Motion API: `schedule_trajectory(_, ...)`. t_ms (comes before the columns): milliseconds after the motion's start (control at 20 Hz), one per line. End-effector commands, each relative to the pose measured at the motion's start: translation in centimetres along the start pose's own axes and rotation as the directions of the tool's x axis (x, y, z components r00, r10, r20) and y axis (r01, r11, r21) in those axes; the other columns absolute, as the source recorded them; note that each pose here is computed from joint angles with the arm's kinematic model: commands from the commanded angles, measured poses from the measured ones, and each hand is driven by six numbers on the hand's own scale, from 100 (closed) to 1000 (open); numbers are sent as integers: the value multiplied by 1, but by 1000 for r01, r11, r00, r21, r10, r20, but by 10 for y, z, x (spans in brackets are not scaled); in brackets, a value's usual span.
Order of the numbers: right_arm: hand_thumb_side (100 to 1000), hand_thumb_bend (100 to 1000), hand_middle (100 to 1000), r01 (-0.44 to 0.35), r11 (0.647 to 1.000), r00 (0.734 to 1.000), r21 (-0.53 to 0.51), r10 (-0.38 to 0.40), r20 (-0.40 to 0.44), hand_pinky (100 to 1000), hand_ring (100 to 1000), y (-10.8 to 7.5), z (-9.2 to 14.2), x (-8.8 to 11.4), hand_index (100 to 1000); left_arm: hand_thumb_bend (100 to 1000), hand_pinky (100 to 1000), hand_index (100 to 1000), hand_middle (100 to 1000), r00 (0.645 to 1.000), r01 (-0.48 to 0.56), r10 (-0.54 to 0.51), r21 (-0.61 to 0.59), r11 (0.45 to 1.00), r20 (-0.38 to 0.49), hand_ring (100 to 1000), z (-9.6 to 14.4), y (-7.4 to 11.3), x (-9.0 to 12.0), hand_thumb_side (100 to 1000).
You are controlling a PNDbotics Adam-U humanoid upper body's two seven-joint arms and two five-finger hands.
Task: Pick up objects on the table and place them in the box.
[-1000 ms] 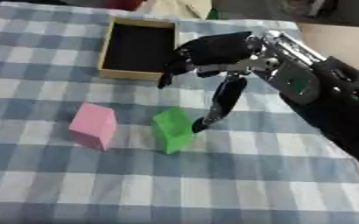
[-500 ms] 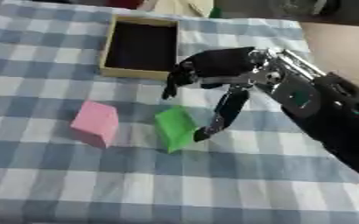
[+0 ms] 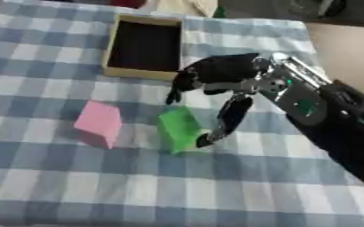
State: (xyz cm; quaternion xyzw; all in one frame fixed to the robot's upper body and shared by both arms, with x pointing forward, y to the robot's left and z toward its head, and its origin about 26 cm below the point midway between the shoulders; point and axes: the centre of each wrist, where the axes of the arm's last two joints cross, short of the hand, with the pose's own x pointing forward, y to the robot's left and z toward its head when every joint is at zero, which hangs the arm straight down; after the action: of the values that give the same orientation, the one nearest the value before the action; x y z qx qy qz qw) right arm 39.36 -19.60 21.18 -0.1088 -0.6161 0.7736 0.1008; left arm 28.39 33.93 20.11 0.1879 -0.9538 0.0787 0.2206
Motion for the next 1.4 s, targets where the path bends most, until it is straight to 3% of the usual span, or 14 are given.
schedule_trajectory(50,488,646,669,-35,999,999,-15,35,-33,836,837,-12,8,0,851,100,615,754,614,999,-9,10,-12,1000,34,542,-7,-1,6,889)
schedule_trajectory(700,487,630,643,41,999,998,22,-40,-47,828,828,-5,3,-4,845,100,615,754,616,999,-18,19,-8,1000,37,542,-8,-3,6,886)
schedule_trajectory(750,460,567,637,42,999,998,24,-41,-44,826,826,-6,2,-4,844,100,615,754,616,999,-19,19,-8,1000,38,542,-8,-3,6,886)
schedule_trajectory(1100,401,439,627,43,998,999,41,-43,-18,822,822,-10,-6,-4,840,100,615,753,617,999,-26,27,-10,1000,40,541,-8,-5,6,888)
schedule_trajectory(1300,326,290,604,43,998,999,35,-42,-26,817,812,-10,-9,-4,837,100,614,753,617,999,-31,31,-12,999,39,541,-8,-6,6,890)
schedule_trajectory(1400,319,300,598,33,999,999,33,-32,-35,818,814,-8,-10,-4,837,100,613,751,615,999,-32,33,-13,999,39,540,-8,-6,6,890)
